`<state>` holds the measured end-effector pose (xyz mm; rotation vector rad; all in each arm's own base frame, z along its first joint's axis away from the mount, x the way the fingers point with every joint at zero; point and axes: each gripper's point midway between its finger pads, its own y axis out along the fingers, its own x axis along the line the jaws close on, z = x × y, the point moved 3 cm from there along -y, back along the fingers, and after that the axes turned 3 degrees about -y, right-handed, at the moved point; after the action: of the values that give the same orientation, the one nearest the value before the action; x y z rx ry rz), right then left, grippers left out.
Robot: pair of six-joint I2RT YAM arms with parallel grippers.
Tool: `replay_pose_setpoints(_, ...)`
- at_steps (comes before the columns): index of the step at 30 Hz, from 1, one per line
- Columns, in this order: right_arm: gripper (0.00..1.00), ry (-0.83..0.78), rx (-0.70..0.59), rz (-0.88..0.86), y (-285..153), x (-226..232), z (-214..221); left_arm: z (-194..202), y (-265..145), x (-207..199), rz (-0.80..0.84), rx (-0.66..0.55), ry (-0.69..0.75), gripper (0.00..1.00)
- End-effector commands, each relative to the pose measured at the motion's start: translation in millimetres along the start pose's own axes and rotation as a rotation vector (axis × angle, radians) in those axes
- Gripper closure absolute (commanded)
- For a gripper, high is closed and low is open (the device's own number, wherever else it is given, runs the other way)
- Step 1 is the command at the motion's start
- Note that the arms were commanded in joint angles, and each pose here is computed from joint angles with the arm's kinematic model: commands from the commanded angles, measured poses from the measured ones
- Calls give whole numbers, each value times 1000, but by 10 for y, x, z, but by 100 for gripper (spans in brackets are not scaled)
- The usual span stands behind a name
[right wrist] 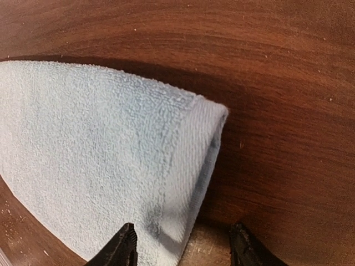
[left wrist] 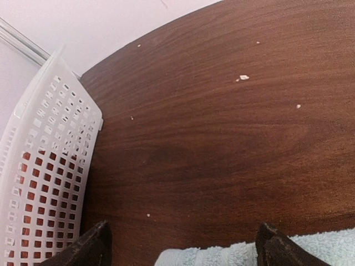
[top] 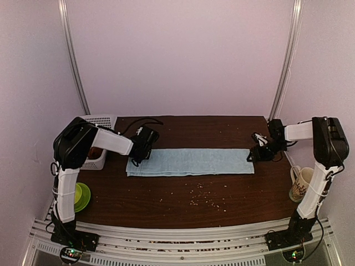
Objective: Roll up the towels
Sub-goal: Pick up the towel from the center of the board.
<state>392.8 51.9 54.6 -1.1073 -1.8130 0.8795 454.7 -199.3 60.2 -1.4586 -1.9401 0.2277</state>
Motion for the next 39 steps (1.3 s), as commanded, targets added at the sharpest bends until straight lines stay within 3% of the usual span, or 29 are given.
replay_pose_setpoints(1, 45, 27, 69, -53, 196, 72, 141, -178, -230, 44, -4, -53, -34, 8)
replay_pose_setpoints(10, 61, 45, 112, -69, 345, 94, 246, -282, -506, 147, -11, -99, -57, 7)
replay_pose_setpoints(20, 100, 73, 123, -38, 371, 30, 306, -326, -721, 212, -27, -135, -60, 6)
replay_pose_setpoints(26, 100, 59, 77, -45, 59, -50, 102, -305, -799, 252, -30, -142, -60, 6)
replay_pose_setpoints(39, 100, 123, -130, 172, -888, -869, -385, -87, -776, 257, -26, -116, -28, 5)
